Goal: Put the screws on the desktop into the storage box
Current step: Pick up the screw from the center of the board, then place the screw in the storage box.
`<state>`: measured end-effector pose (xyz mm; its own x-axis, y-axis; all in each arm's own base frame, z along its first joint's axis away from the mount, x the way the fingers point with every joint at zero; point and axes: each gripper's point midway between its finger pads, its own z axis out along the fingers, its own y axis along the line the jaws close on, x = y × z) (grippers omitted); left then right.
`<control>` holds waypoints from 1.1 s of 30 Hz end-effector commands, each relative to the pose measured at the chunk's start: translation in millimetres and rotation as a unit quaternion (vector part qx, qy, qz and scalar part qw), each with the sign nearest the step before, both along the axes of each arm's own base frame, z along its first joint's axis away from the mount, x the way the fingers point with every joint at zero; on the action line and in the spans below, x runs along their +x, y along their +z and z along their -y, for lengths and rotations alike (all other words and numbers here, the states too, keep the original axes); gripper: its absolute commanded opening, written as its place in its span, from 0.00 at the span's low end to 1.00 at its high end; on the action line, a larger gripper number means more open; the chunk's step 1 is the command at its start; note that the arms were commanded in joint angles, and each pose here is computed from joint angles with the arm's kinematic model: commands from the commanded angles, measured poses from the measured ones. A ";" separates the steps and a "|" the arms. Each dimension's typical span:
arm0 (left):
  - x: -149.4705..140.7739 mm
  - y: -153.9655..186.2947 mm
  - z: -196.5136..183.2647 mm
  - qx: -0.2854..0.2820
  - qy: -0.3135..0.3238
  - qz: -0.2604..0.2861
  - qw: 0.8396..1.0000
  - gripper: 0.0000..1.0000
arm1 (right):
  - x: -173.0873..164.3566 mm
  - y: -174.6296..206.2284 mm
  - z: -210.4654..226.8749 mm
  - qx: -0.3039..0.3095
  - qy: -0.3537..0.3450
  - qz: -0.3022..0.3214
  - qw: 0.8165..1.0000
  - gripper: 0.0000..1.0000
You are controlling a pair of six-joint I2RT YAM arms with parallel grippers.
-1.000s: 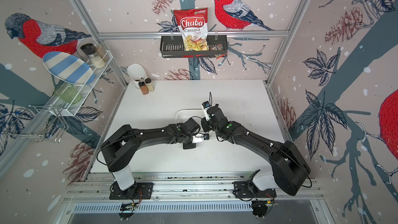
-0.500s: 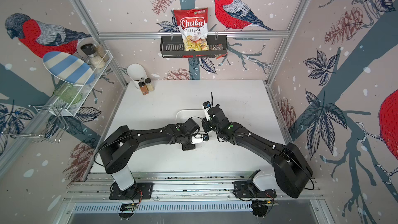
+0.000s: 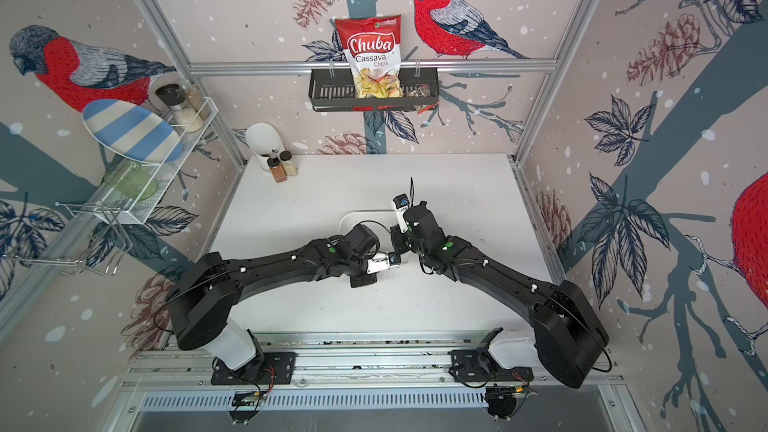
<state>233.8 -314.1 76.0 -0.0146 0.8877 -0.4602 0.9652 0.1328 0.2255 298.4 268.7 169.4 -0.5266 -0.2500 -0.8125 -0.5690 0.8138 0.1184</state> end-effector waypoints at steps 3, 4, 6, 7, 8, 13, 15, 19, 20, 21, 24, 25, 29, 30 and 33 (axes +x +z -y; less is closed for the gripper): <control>18.3 51.9 15.1 -0.079 0.040 0.051 0.995 0.00 | -0.9 10.2 0.5 0.011 0.000 0.013 1.000 0.26; 22.3 58.4 13.3 -0.081 0.051 0.057 0.994 0.00 | -1.5 12.4 1.0 0.013 -0.001 0.015 1.000 0.26; 28.8 66.0 10.1 -0.082 0.061 0.060 0.993 0.00 | -3.0 16.1 3.4 0.017 -0.003 0.018 1.000 0.26; 31.9 68.5 9.1 -0.087 0.062 0.058 0.993 0.00 | -3.7 18.3 3.9 0.020 -0.003 0.020 1.000 0.26; 35.8 70.2 8.3 -0.093 0.063 0.056 0.992 0.00 | -4.4 17.4 4.7 0.019 -0.004 0.019 1.000 0.26; 51.2 68.3 -0.4 -0.114 0.063 0.047 0.990 0.00 | -4.6 11.5 8.9 0.019 -0.010 0.006 1.000 0.28; 54.8 66.6 -5.1 -0.119 0.061 0.043 0.990 0.00 | -3.3 21.6 13.8 0.031 -0.016 0.015 0.999 0.28; 70.7 64.7 -13.6 -0.126 0.079 0.041 0.988 0.00 | -1.6 21.1 14.5 0.033 -0.017 0.014 0.999 0.28; 75.1 63.5 -14.3 -0.128 0.083 0.041 0.988 0.00 | -2.5 19.1 13.9 0.033 -0.015 0.009 0.999 0.28; 79.3 62.1 -14.8 -0.127 0.087 0.039 0.987 0.00 | -4.0 17.1 13.4 0.033 -0.013 0.005 0.999 0.28; 93.7 54.3 -16.3 -0.120 0.106 0.026 0.987 0.00 | -10.2 10.5 14.6 0.029 -0.011 -0.007 1.000 0.28; 98.8 49.3 -17.8 -0.114 0.114 0.022 0.987 0.00 | -14.9 7.2 15.3 0.029 -0.008 -0.010 1.000 0.28; 120.7 34.9 -24.8 -0.095 0.163 0.006 0.982 0.00 | -37.1 -5.8 11.1 0.046 0.012 -0.022 0.999 0.29; 124.9 31.7 -26.1 -0.093 0.175 0.001 0.980 0.00 | -43.7 -13.0 9.5 0.045 0.017 -0.029 0.998 0.29; 131.3 24.4 -24.6 -0.089 0.194 -0.015 0.977 0.00 | -61.7 -31.5 2.1 0.038 0.034 -0.040 0.998 0.29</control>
<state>360.5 -292.0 104.0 -0.2862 0.7381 -0.6110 0.8617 0.4772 0.1728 246.0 258.3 141.5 -0.5692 -0.2464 -0.7844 -0.6004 0.7763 0.1918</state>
